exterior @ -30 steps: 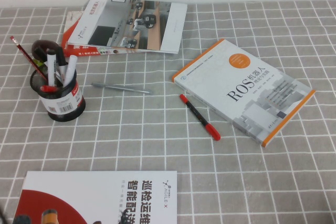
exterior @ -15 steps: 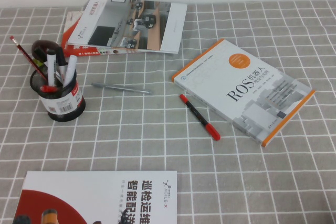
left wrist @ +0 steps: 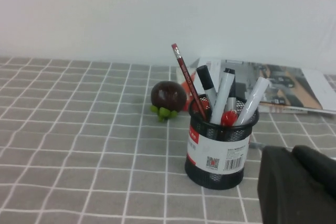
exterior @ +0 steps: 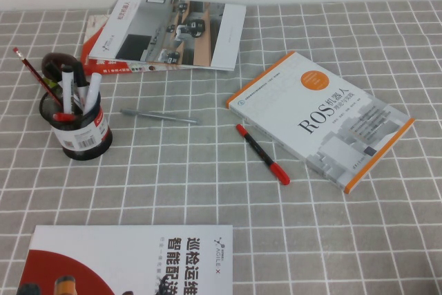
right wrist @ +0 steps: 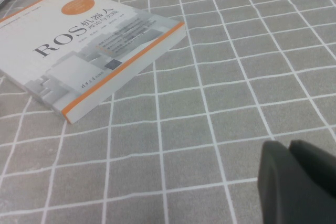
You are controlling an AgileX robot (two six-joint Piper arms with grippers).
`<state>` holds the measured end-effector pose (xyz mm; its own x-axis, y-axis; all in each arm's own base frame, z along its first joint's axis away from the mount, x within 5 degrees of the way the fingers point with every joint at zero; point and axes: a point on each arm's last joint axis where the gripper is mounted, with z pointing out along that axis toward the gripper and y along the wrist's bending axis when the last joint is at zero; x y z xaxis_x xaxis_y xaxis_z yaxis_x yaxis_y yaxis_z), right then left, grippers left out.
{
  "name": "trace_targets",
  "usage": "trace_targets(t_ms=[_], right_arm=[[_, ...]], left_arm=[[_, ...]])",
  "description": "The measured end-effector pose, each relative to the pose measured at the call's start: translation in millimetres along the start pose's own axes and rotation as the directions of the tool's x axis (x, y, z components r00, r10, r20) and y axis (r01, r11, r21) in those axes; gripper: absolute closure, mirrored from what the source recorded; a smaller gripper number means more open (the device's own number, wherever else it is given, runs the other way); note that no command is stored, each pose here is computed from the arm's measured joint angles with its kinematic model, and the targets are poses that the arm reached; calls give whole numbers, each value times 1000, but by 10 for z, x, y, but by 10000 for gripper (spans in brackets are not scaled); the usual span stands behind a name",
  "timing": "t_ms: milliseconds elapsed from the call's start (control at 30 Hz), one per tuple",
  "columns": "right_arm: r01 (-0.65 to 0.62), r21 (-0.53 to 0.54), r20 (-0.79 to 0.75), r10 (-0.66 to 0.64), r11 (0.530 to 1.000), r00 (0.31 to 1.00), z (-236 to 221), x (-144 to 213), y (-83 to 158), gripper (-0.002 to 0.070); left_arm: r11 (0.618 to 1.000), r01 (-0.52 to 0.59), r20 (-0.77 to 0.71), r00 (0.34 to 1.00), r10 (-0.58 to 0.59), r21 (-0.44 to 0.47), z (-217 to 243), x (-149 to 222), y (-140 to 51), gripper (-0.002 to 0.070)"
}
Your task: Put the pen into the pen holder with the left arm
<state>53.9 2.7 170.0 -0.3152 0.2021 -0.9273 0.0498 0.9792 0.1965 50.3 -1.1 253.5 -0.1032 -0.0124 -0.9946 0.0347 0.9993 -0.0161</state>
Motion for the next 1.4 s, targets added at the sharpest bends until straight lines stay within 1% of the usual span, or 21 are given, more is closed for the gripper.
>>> trace_targets(t_ms=[133,300,567,833,967,1167,1400], right_arm=[[0,0,0,0,1000,1000,0,0,0,691],[0,0,0,0,1000,1000,0,0,0,691],[0,0,0,0,1000,1000,0,0,0,691],[0,0,-2,0,1000,1000,0,2,0,691],[0,0,-2,0,1000,1000,0,2,0,691],[0,0,-2,0,1000,1000,0,2,0,691],[0,0,-2,0,1000,1000,0,2,0,692]], left_arm=[[1000,19,36,999,-19,15,122,294,-9,675],[999,41,27,999,-42,18,184,559,-8,676],[998,63,0,998,-63,15,130,624,-4,676],[998,56,-162,985,-55,-2,115,775,3,676],[999,36,-203,979,-36,-2,108,812,4,676],[1000,9,-205,979,-9,2,106,814,6,676],[1000,9,-205,979,-8,1,105,815,6,676]])
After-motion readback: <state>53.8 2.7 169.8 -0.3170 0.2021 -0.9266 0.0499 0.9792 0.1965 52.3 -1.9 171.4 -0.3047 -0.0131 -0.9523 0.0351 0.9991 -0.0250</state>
